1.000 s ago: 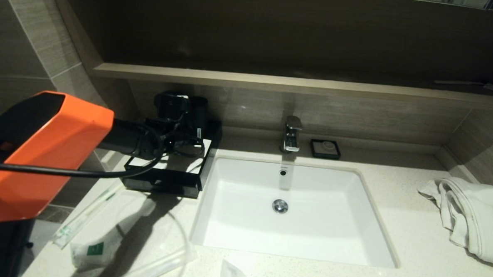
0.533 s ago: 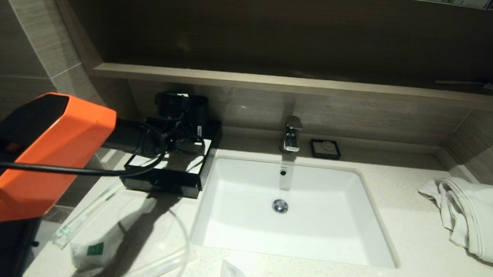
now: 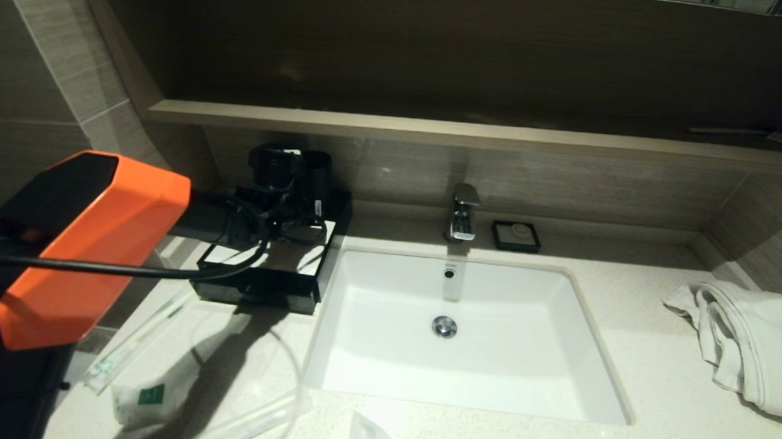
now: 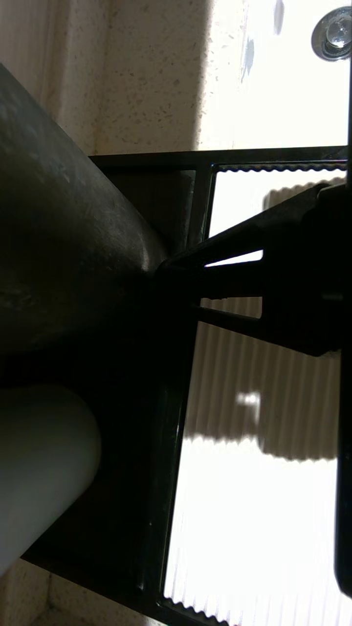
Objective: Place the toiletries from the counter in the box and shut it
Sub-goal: Place the cup on the storage box
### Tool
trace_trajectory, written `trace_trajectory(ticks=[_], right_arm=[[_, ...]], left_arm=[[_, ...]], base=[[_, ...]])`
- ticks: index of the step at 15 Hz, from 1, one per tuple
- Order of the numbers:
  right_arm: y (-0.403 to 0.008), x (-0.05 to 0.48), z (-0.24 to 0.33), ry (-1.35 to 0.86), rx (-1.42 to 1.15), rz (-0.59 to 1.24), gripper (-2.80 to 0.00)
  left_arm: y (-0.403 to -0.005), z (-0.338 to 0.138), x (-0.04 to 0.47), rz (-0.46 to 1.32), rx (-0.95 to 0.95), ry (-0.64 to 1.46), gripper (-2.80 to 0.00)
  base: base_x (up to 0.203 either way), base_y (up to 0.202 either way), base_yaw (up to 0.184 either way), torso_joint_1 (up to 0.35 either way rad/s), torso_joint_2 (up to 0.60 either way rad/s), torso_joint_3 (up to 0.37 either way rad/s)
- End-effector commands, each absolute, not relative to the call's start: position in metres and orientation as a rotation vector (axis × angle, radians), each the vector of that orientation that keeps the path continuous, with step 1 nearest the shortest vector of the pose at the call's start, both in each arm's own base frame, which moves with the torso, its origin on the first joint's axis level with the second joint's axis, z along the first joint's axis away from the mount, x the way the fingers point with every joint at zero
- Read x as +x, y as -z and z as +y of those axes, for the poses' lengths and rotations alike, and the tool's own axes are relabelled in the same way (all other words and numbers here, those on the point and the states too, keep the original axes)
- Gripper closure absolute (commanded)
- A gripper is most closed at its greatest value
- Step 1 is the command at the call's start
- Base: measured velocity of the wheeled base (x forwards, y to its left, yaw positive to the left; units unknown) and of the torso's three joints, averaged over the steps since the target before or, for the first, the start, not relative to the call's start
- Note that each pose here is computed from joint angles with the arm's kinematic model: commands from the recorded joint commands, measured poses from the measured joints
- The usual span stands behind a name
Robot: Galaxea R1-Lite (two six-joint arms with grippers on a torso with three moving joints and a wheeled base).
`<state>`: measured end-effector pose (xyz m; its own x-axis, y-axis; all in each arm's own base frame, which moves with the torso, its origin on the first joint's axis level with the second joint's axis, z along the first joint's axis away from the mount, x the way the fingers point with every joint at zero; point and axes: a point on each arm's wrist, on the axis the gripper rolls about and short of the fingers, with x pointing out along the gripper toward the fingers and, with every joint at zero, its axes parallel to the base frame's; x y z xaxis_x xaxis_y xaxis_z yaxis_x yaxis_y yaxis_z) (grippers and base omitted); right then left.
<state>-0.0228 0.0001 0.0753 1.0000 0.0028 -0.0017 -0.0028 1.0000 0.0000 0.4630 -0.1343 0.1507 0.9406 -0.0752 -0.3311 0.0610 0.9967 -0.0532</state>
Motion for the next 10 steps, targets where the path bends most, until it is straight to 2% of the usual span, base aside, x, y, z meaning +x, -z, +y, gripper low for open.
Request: trace_trajectory(ticks=[1, 10], right_arm=[[-0.0753, -0.0228, 0.0001, -0.003, 0.000, 0.002, 0.00], [-0.0753, -0.0228, 0.0001, -0.003, 0.000, 0.002, 0.00]], left_arm=[[-0.1504, -0.1346, 0.4643, 0.336, -0.045, 0.068, 0.00], [-0.1451, -0.1372, 0.4728, 0.332, -0.047, 0.068, 0.00]], base=[[0.000, 0.000, 0.000, 0.000, 0.00, 0.000], [0.000, 0.000, 0.000, 0.000, 0.00, 0.000]])
